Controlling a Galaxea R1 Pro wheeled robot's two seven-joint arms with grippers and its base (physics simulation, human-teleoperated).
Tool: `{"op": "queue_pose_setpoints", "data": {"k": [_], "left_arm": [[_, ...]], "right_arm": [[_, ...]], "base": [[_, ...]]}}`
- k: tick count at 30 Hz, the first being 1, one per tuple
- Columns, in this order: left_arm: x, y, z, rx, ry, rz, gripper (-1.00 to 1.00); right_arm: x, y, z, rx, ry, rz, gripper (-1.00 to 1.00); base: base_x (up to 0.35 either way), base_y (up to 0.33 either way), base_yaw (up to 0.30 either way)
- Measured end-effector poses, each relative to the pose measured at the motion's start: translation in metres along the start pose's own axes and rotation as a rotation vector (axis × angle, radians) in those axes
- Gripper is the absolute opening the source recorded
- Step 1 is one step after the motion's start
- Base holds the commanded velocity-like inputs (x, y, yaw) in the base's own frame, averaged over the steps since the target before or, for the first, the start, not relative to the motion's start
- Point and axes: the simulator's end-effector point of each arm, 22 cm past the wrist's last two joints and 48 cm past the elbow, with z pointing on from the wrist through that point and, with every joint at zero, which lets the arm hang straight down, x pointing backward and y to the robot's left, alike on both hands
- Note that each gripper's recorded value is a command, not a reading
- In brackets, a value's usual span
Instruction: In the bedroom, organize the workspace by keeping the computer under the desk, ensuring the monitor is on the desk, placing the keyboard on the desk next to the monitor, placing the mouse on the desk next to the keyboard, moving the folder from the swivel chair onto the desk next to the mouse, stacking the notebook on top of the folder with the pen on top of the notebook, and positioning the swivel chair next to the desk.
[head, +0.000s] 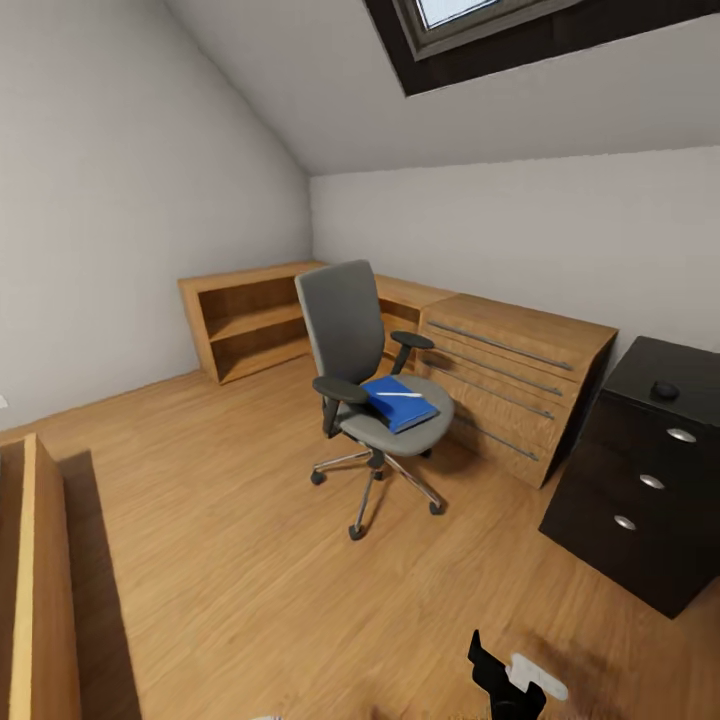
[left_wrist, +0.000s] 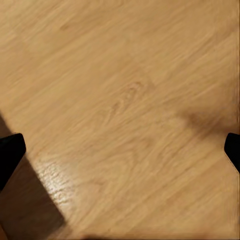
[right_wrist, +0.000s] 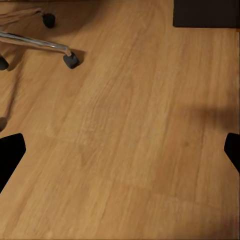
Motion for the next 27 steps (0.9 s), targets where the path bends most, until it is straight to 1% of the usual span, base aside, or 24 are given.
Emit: {"op": "queue_pose_setpoints", "data": {"k": [22, 24, 27], "left_arm": [[-0.031, 0.003, -0.033, -0.004, -0.001, -0.003, 1.00], [-0.034, 0.004, -0.036, -0.005, -0.001, -0.003, 1.00], [-0.038, 0.005, -0.040, -0.006, -0.001, -0.003, 1.00]], "right_arm": [[-0.039, 0.013, -0.019, -0.002, 0.000, -0.001, 1.00], [-0.043, 0.015, -0.020, -0.006, 0.000, -0.006, 1.00], [-0.048, 0.020, -0.023, -0.025, 0.000, -0.028, 1.00]], "base": [[0.000, 0.000, -0.299], [0.000, 0.000, -0.299], [0.000, 0.000, -0.299]]}}
